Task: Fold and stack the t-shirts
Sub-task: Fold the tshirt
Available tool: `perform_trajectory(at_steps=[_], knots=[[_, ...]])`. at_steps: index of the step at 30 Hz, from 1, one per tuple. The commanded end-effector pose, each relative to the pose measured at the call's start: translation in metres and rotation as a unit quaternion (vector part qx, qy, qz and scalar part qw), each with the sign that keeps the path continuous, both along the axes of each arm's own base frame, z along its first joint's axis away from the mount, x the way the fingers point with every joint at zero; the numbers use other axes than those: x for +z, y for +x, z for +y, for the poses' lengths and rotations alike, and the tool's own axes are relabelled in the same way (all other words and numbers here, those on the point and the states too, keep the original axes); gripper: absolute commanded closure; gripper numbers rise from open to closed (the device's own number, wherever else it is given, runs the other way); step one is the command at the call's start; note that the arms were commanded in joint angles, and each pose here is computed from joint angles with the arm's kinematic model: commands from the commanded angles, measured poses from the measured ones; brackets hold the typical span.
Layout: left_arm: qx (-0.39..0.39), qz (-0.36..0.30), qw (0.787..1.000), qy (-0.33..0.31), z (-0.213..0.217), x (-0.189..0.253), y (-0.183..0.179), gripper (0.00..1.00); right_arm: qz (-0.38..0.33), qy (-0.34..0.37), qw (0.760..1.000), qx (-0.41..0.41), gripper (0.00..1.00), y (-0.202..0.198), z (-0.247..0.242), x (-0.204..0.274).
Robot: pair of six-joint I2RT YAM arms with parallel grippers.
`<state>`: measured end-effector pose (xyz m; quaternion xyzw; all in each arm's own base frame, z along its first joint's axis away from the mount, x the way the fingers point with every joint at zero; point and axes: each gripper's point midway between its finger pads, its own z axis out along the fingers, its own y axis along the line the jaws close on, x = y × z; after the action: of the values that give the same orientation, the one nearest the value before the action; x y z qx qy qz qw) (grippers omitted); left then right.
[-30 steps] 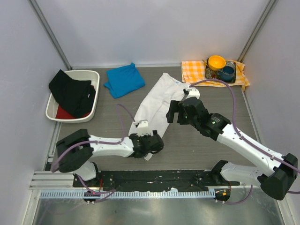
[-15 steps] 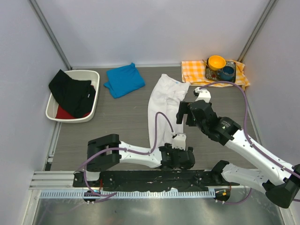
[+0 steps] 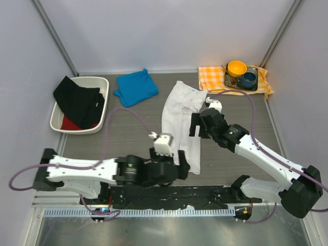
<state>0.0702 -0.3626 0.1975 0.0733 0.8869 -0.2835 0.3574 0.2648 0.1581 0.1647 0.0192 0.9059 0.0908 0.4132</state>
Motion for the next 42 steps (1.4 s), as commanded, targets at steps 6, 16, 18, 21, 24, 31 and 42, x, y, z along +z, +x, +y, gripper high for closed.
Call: perform_trajectory(at_steps=[6, 16, 18, 21, 24, 31, 42], knots=[[0.21, -0.059, 0.976, 0.0, 0.172, 0.009, 0.058, 0.1, 0.06, 0.058, 0.993, 0.082, 0.06, -0.026, 0.063, -0.03], [0.288, -0.047, 0.956, 0.035, 0.24, -0.033, 0.069, 0.1, 0.103, 0.059, 0.977, 0.176, 0.29, -0.079, 0.141, -0.043], [0.294, -0.042, 0.954, 0.033, 0.244, -0.037, 0.069, 0.1, 0.109, 0.047, 0.977, 0.176, 0.31, -0.082, 0.145, -0.052], [0.296, -0.038, 0.954, 0.027, 0.244, -0.044, 0.069, 0.1, 0.119, 0.042, 0.974, 0.186, 0.36, -0.091, 0.153, -0.063], [0.293, -0.035, 0.955, 0.027, 0.243, -0.049, 0.069, 0.1, 0.128, 0.029, 0.973, 0.188, 0.39, -0.097, 0.155, -0.074], [0.291, -0.036, 0.956, 0.028, 0.238, -0.052, 0.072, 0.09, 0.131, -0.002, 0.974, 0.185, 0.45, -0.102, 0.153, -0.09], [0.293, -0.035, 0.955, 0.024, 0.239, -0.054, 0.073, 0.09, 0.132, -0.028, 0.974, 0.181, 0.59, -0.104, 0.151, -0.109]])
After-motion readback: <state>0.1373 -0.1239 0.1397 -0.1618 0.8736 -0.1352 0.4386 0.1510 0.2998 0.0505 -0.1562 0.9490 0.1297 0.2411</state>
